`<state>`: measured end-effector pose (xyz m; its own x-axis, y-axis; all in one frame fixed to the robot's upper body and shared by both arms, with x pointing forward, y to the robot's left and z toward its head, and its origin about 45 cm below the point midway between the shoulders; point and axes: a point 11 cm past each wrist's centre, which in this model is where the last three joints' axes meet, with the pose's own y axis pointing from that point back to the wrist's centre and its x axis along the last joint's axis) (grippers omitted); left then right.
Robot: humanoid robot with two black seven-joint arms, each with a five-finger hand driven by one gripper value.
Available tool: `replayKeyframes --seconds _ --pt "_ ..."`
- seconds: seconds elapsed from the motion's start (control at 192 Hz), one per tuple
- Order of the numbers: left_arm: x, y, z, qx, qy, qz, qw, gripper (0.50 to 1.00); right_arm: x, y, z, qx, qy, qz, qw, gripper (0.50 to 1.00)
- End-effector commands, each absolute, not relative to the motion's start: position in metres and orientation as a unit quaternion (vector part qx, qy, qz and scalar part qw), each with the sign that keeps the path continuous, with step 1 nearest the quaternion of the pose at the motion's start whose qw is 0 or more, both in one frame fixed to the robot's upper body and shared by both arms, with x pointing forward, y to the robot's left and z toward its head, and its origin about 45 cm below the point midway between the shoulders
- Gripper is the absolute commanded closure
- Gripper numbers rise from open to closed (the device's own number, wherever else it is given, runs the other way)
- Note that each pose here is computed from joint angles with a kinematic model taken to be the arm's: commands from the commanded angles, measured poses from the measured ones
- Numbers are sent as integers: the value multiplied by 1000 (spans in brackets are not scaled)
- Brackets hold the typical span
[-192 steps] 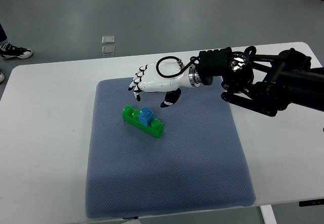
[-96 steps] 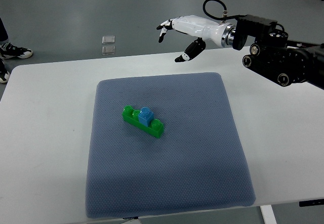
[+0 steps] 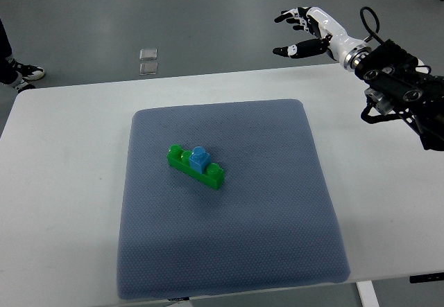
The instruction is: Stack blue block on green block with right hand
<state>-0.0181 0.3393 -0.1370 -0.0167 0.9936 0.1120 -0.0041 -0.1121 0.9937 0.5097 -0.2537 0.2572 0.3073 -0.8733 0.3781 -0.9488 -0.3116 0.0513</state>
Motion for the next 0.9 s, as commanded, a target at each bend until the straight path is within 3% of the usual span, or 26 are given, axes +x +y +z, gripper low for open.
replayKeyframes --seconds 0.0,0.25,0.438,0.897 --pt "-18 339 -137 522 474 533 468 500 507 -262 245 785 -608 72 93 589" --pt "-18 339 -137 522 474 532 468 500 496 -279 214 733 -674 -97 -12 589" --pt "-18 339 -137 522 474 533 468 500 490 -265 201 722 -664 -176 -89 587" --pt "-18 339 -137 522 474 533 468 500 480 -250 181 710 -664 -208 -108 587"
